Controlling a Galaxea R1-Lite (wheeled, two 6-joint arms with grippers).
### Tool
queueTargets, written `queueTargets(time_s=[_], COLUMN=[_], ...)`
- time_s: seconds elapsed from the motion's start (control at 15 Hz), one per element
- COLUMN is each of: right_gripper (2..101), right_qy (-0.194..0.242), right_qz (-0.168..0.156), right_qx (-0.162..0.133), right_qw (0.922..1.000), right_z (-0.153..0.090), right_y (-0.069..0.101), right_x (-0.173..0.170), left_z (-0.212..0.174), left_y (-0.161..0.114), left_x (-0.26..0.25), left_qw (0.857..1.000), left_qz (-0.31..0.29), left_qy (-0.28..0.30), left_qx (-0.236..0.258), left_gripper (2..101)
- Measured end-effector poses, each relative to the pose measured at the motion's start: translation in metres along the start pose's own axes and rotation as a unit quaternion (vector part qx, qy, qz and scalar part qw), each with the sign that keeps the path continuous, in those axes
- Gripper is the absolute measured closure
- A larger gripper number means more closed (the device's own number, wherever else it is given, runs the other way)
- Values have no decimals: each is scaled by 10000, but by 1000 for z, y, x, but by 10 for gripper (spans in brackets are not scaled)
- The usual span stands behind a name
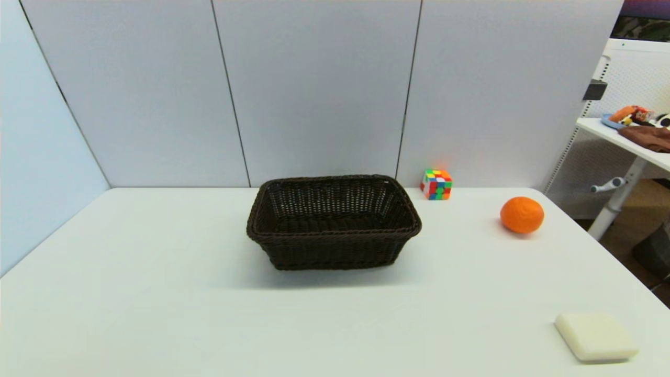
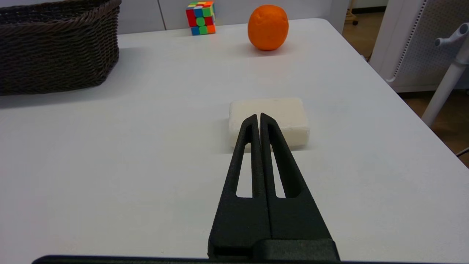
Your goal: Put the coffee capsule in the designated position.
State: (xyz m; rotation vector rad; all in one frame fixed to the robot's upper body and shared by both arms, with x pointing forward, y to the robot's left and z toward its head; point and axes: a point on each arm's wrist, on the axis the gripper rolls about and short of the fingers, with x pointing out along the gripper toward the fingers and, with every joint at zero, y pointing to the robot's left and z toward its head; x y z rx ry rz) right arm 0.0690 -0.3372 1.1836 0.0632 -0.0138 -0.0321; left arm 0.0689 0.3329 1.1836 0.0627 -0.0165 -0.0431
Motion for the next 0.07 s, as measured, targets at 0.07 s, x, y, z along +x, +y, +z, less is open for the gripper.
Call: queueTargets(time_s=[0.07], right_gripper=[994], right_qy=[0], right_qz=[0], right_qx=[-2], right_qw=[10000], right_z=[0], right_y=[0], right_x=[0], left_z=[0], left_y=[0], left_x=[0], left_qw=[10000], left_qz=[2], left_qy=[0], left_qx=[0], left_gripper=[54])
